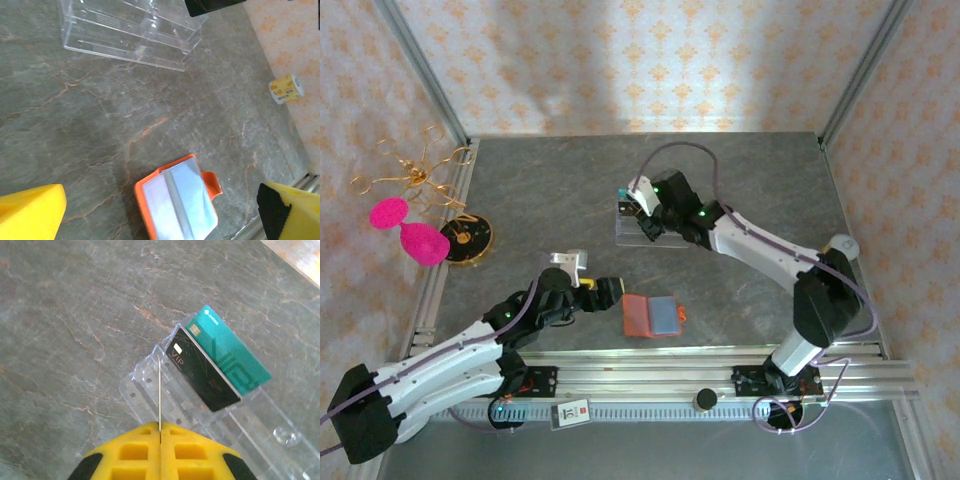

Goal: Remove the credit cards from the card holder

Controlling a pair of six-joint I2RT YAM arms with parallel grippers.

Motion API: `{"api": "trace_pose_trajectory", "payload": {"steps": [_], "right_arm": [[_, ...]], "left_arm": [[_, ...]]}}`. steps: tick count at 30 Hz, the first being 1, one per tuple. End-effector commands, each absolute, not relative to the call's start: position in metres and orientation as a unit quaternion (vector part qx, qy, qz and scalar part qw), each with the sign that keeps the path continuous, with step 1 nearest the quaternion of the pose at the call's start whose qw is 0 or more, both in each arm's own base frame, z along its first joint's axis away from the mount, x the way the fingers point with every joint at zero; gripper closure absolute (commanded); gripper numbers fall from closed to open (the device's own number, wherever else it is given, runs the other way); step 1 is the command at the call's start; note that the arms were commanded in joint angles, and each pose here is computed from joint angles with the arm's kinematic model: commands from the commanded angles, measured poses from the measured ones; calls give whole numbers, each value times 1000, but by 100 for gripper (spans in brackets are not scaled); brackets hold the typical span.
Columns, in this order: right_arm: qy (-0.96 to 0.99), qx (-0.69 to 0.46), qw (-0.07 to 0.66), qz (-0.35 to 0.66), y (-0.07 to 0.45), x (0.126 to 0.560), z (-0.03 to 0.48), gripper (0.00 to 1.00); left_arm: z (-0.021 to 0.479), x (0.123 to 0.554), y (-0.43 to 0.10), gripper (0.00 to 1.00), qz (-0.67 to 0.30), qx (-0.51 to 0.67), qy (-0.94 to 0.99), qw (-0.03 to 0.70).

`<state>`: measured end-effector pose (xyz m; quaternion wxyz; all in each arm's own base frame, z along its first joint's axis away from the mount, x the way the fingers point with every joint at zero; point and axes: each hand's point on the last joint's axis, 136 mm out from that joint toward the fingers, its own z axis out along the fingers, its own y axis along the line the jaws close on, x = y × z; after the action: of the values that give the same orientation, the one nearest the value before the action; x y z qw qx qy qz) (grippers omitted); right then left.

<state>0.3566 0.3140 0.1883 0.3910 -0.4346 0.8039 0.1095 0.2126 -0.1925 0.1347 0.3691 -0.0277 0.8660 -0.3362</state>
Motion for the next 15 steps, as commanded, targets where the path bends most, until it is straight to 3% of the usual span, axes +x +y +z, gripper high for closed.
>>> {"api": "trace_pose_trajectory", "payload": {"steps": [1,15], "right_arm": [[768,-520,364,87,312,361,191,100],[705,-614,345,80,324,400,193,100]], "left_arm": [[139,217,-172,1,-295,-45,870,393],[138,220,-143,1,-250,-89,868,420]]}}
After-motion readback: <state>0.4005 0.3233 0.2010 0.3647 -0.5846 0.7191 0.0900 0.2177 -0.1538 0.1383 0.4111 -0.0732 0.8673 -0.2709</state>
